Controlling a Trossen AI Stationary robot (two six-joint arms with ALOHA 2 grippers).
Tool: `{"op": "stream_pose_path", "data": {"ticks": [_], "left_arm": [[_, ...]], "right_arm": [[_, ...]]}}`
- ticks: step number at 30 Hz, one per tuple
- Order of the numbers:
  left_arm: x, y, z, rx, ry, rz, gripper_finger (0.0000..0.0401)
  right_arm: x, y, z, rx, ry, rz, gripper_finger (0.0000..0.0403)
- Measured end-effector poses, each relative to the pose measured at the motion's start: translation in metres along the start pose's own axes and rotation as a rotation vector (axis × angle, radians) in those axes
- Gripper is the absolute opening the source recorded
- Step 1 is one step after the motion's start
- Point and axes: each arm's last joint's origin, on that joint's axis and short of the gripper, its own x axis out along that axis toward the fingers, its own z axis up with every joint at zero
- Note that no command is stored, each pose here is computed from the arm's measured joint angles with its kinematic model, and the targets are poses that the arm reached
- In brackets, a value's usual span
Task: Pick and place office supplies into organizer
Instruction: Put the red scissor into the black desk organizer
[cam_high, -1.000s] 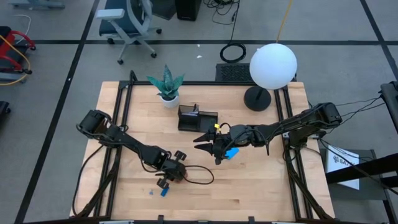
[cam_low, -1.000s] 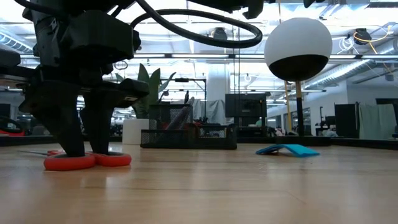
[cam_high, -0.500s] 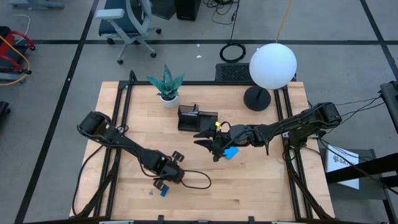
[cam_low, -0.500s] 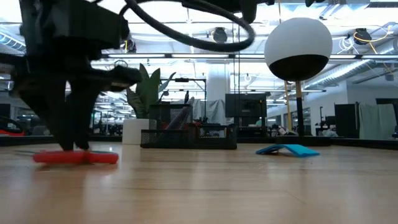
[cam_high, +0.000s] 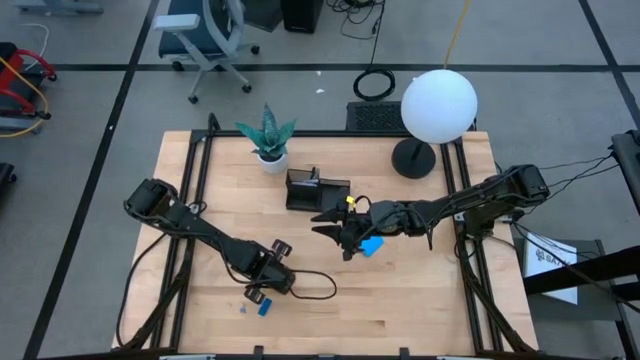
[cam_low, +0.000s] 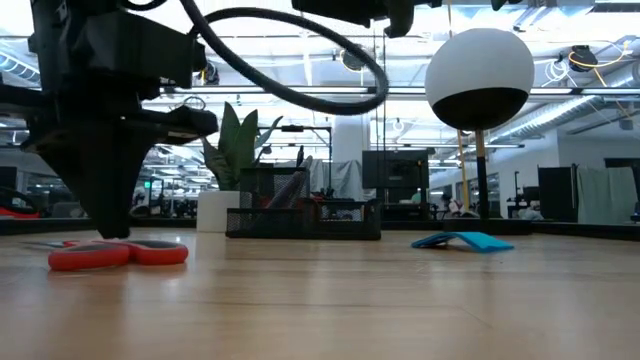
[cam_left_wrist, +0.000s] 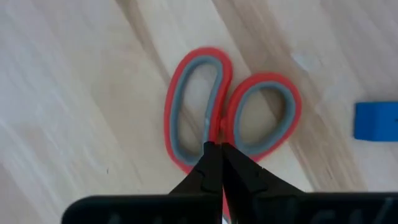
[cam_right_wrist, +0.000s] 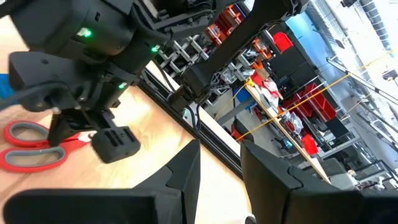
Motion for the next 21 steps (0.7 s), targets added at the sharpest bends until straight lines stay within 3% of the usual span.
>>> {"op": "stream_pose_path", "data": {"ticks": [8, 15, 21], "left_arm": [[-0.024, -0.013, 0.002, -0.027, -0.091, -0.013, 0.0045], [-0.03, -0.025, -0.003, 0.015, -0.066, -0.044, 0.0059], [-0.039, -0.03, -0.002, -0.017, -0.11, -0.051, 0.0061]], "right_arm": [[0.0, 0.0, 0.0, 0.016, 0.0, 0.0, 0.0105], [0.0, 0.0, 0.0, 0.029, -0.003, 0.007, 0.0105], [-0.001, 0.003, 0.001, 0.04, 0.003, 0.023, 0.0105]]}}
